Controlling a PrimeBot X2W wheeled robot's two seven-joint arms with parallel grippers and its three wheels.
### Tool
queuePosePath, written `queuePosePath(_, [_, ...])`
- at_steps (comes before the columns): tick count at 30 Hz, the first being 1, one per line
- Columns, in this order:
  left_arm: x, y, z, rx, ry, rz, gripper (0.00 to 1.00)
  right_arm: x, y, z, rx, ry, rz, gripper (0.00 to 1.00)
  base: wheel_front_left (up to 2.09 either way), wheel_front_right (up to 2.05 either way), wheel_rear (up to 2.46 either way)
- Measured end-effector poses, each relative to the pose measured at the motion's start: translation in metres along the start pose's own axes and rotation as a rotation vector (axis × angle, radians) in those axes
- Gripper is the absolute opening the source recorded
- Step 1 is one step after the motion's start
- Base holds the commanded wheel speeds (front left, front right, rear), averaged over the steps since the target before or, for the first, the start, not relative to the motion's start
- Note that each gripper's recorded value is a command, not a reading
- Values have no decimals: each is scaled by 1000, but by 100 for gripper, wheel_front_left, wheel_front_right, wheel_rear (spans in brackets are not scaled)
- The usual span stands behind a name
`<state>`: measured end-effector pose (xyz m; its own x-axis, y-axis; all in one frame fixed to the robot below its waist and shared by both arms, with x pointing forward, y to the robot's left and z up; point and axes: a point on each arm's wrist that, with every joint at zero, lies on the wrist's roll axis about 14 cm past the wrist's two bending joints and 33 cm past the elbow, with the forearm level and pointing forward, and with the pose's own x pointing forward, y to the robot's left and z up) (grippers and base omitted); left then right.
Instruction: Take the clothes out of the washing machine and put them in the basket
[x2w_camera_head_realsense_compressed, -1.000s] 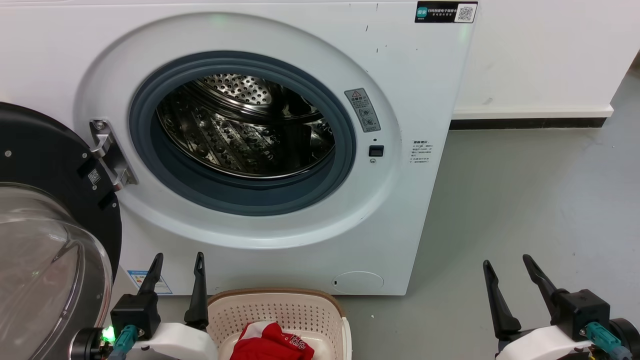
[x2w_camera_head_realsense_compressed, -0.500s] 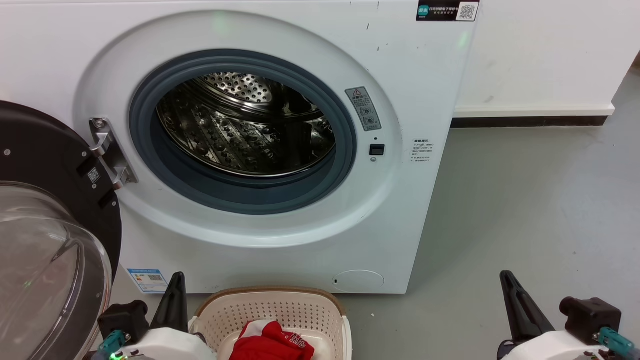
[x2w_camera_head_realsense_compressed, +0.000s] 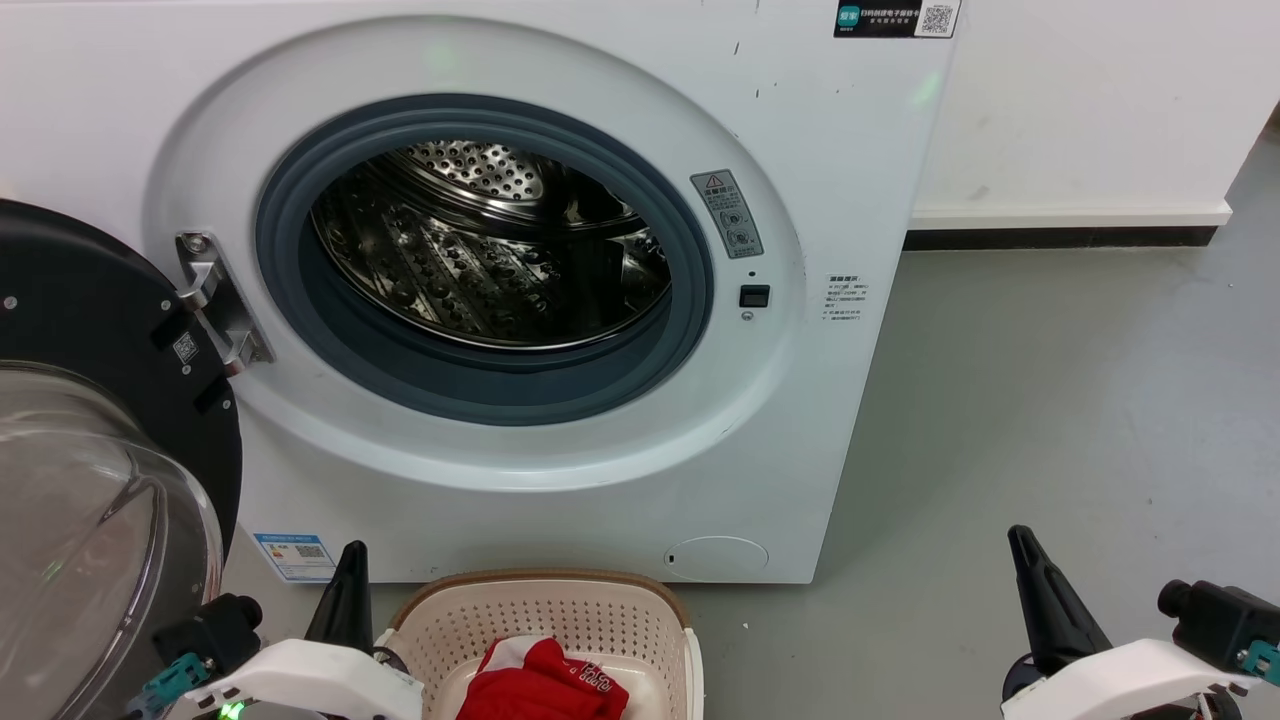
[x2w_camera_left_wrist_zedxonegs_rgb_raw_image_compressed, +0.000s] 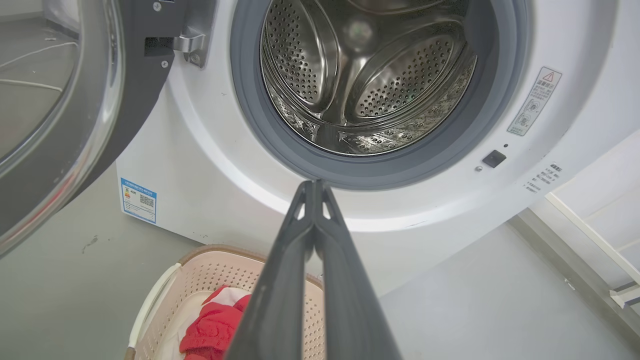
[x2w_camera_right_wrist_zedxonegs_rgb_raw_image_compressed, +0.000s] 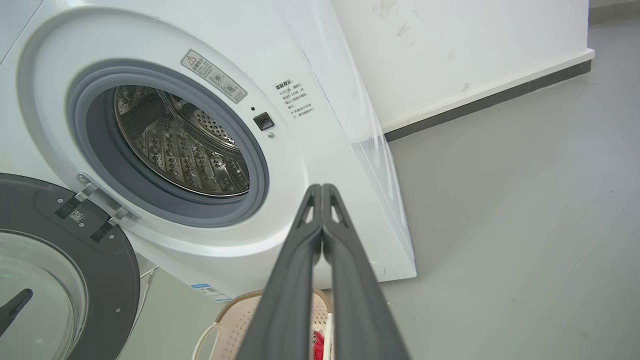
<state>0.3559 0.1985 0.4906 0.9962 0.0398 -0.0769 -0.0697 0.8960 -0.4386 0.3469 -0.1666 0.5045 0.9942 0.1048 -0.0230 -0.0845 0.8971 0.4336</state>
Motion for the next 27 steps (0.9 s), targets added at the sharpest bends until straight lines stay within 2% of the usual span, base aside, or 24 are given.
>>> queuePosePath(9, [5,0,1,-148,11,3,0,4,-5,1,147,-5,-13,0,0,0,0])
queuePosePath(11, [6,0,-1,-239,22,7,0,8,-6,5,237,-16,-14,0,0,0,0])
queuePosePath(27, [12,0,1,-452,32,3,0,15,-13,7,452,-31,-29,0,0,0,0])
